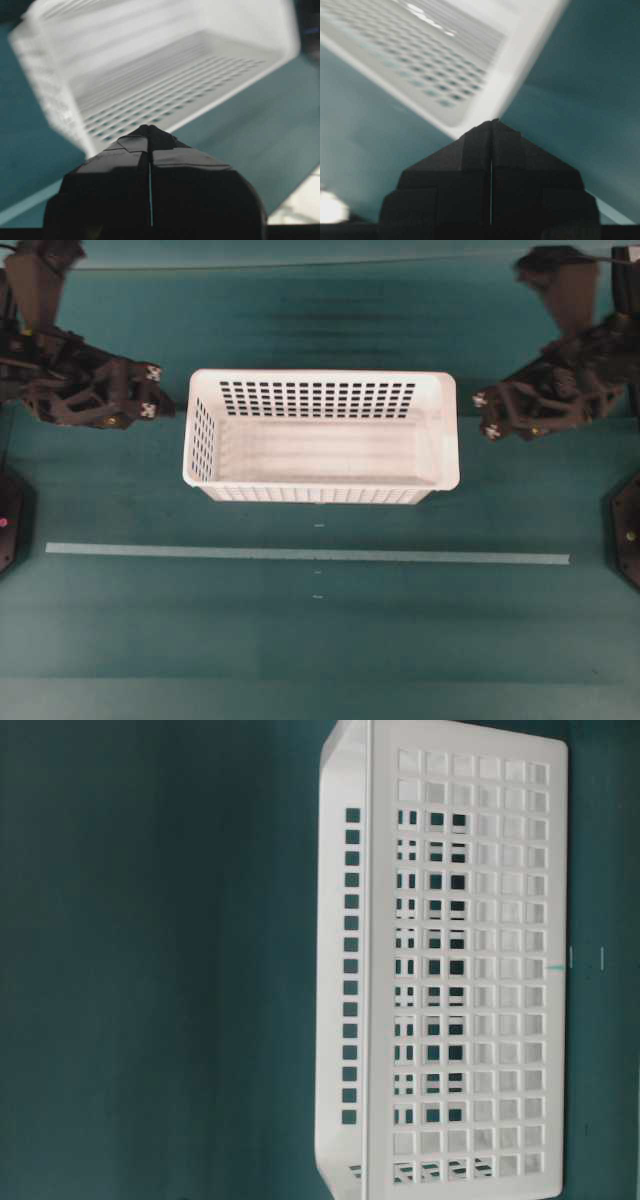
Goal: Lift the white basket with both hands.
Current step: 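Move both grippers toward the short left and right rims of the white basket, then close both grippers on the basket's left and right rims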
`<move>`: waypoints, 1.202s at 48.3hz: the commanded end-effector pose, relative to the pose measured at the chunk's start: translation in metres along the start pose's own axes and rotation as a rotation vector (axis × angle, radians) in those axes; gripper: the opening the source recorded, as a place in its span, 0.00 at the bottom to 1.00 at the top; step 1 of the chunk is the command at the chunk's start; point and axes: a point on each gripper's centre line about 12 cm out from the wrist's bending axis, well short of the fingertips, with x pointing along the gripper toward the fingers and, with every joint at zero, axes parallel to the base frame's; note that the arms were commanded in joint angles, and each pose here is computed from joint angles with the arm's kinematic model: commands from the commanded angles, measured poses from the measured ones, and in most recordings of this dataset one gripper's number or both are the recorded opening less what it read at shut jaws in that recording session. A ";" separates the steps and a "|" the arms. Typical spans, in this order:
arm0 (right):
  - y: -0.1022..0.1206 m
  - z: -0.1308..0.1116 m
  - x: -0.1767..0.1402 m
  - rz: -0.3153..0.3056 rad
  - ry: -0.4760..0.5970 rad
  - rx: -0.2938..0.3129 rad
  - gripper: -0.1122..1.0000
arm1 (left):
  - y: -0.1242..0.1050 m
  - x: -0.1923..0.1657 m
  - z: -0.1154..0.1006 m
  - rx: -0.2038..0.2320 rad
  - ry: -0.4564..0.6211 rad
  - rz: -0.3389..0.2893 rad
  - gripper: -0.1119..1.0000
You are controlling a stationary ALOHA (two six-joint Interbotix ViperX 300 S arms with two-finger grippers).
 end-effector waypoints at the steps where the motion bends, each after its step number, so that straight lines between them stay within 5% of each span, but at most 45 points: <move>1: 0.006 0.007 -0.002 -0.066 0.041 -0.014 0.05 | -0.008 0.000 0.006 -0.002 0.013 0.036 0.05; 6: 0.007 0.014 0.001 -0.143 0.071 -0.011 0.05 | -0.008 0.009 0.006 0.002 0.047 0.109 0.05; 13: 0.008 0.019 0.002 -0.205 0.105 -0.018 0.06 | -0.009 0.012 0.007 0.022 0.055 0.122 0.05; 28: 0.016 0.028 0.004 -0.166 0.063 -0.008 0.18 | -0.004 0.008 0.004 0.069 0.057 0.119 0.13; 33: 0.018 0.031 0.006 -0.146 0.042 0.011 0.34 | -0.003 0.008 0.003 0.071 0.058 0.120 0.26; 47: 0.021 0.037 0.032 -0.169 0.041 0.151 0.96 | 0.001 0.026 -0.001 0.051 0.068 0.131 0.95; 58: 0.022 0.040 0.064 -0.190 0.053 0.195 0.96 | 0.010 0.068 -0.005 0.022 0.089 0.173 0.94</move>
